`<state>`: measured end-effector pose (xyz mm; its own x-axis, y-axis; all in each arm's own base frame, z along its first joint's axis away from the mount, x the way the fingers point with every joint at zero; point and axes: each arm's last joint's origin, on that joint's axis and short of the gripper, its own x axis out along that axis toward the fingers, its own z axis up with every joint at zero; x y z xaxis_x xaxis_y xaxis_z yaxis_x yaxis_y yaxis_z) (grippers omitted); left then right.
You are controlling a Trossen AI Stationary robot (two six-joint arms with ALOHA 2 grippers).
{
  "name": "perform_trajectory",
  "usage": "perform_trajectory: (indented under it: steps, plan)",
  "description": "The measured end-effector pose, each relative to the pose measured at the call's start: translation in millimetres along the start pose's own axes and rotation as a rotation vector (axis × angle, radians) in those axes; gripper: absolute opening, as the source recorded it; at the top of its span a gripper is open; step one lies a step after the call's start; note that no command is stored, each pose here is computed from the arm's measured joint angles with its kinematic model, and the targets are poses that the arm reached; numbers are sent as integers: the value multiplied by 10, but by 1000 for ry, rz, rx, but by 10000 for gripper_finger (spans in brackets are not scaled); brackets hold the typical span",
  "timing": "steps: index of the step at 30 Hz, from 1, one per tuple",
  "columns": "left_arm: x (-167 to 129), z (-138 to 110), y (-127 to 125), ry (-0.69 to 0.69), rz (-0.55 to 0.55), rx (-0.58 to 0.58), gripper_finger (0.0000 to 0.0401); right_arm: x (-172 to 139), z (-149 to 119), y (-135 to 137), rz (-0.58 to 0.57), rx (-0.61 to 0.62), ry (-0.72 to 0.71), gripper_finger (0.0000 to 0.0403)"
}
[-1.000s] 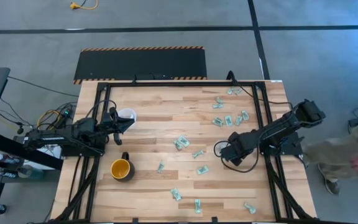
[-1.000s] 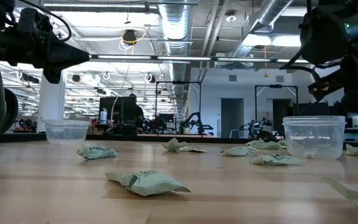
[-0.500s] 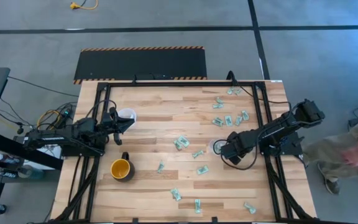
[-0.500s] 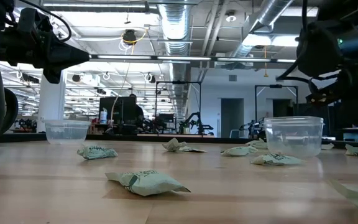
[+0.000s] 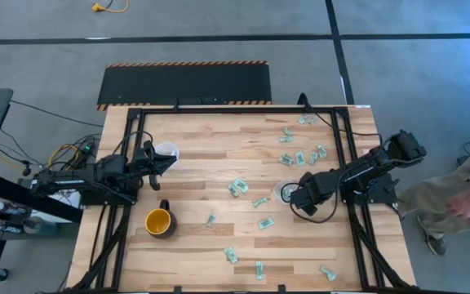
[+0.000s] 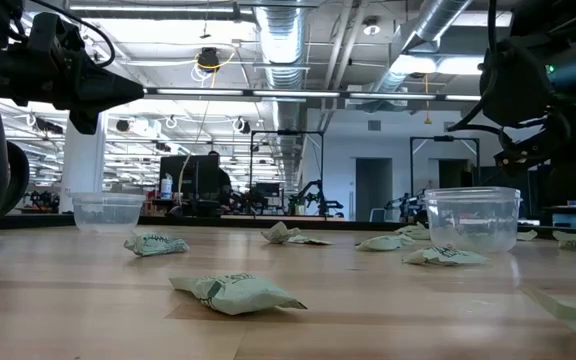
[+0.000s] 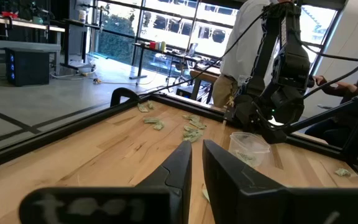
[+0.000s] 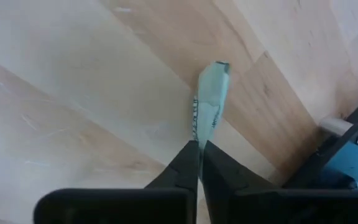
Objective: Pick and place Stevia / Truvia into bins
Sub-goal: Put the white stevia packet into the square transparent container
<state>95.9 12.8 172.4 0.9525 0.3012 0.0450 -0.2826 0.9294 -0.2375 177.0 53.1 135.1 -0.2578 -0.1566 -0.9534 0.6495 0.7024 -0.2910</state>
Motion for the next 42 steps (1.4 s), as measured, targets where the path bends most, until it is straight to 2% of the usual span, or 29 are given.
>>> perform_trajectory:
  steps: [6, 13, 24, 34, 42]
  plan:
    - [0, 2, 0, -1, 0, 0, 27, -19, -84, 29, -9, 0, -19, 3]
    - [0, 1, 0, -1, 0, 0, 27, -274, -252, 97, -22, 8, -51, 2]
    - [0, 1, 0, 0, 0, 0, 27, -761, -371, 220, 104, 16, -285, 1]
    - [0, 1, 0, -1, 0, 0, 27, -997, -262, 325, 193, -25, -473, 0]
    - [0, 1, 0, -1, 0, 0, 27, -1023, -10, 326, 254, -7, -485, 0]
